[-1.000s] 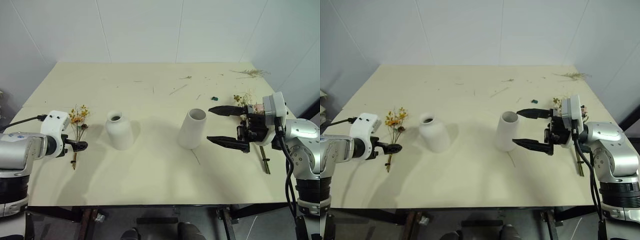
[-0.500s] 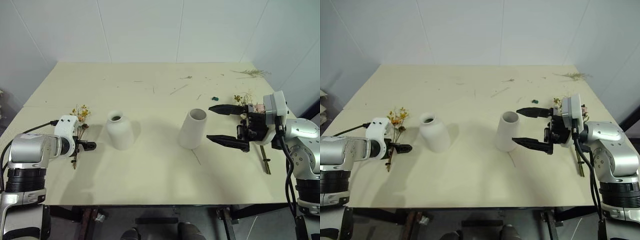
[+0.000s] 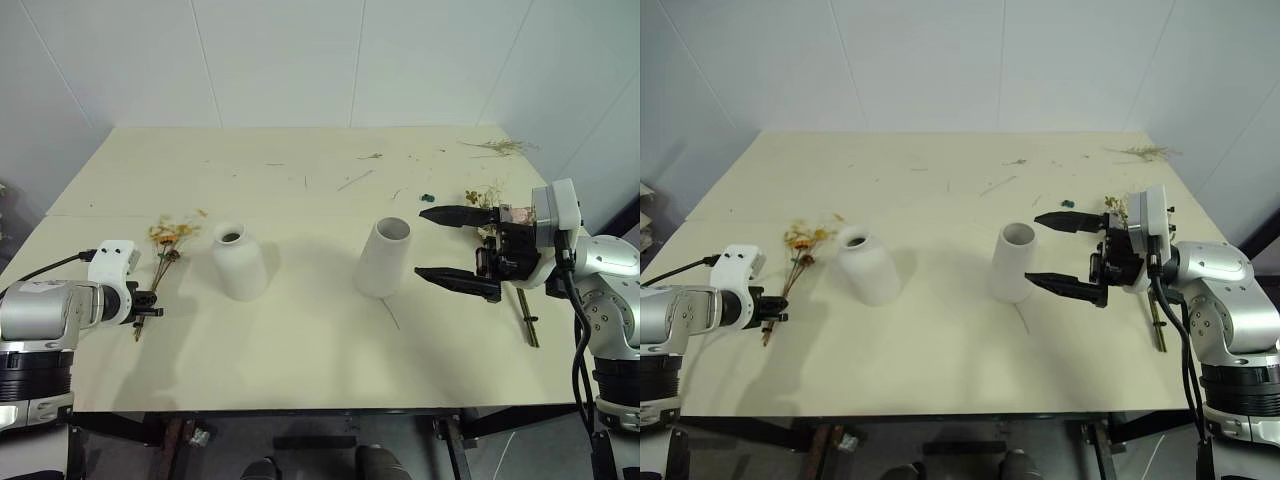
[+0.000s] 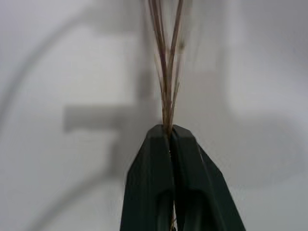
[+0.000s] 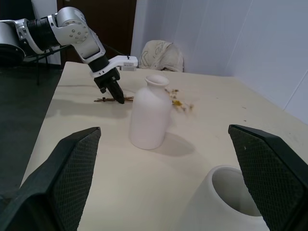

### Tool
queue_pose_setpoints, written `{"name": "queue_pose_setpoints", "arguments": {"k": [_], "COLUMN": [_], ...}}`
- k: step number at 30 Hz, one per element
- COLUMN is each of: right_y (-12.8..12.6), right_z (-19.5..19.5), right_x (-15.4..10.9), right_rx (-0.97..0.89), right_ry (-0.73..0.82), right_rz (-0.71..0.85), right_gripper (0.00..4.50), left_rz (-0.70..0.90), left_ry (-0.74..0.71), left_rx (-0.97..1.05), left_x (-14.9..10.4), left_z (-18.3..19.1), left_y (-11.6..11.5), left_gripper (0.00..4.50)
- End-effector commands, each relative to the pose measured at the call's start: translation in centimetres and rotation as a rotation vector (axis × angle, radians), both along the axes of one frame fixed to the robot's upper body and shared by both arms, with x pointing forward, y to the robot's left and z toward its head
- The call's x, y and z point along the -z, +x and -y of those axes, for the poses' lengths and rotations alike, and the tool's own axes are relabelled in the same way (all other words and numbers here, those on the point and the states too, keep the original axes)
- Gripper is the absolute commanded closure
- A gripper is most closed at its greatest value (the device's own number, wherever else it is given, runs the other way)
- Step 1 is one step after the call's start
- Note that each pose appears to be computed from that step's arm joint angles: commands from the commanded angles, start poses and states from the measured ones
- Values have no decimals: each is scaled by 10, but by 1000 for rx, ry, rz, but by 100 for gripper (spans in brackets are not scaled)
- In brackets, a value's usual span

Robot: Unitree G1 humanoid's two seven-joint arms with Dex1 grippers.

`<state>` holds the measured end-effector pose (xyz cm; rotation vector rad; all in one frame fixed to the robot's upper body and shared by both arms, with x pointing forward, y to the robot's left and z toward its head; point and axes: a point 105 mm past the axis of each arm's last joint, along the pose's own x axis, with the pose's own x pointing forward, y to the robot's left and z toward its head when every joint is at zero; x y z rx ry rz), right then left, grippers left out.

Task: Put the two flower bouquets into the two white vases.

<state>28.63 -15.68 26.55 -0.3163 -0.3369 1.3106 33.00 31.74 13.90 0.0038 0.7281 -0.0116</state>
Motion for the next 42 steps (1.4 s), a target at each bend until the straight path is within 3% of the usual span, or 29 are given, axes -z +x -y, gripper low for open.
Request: {"name": "queue_pose_setpoints", "arguments": {"k": [1,4,6,10,13,21,27,31,42], "right_y": [-3,-2,-2,-1,0,1,-2,-4,-7], "right_z": [7,10,11,13,14,14,17,18,21], "right_x": [-14,-14,-15,-16,-17,-15,-19,-20,-22], "right_rx": [29,47,56,77,92,120,140,147,178], "right_ry": [3,3,3,8,18,36,50,44,49], "right_rz": [60,63,65,71,75,79,94,94,107], "right_gripper": [0,0,0,0,0,0,0,0,0], "left_rz": [87,439,648,1035,1192,1208,1166,1151,1180], "left_ry": [-35,-95,-111,-307,-466,-601,-606,-646,-551], "left_rx": [-54,-41,13,184,384,772,928,957,926], "left_x": [-9,-53,-81,-138,-166,-180,-171,-169,-155], "left_z": [-12,-8,-3,20,47,94,128,138,132], "left_y": [9,38,45,35,19,-1,6,8,13], "left_gripper": [448,448,448,448,448,448,448,448,448]}}
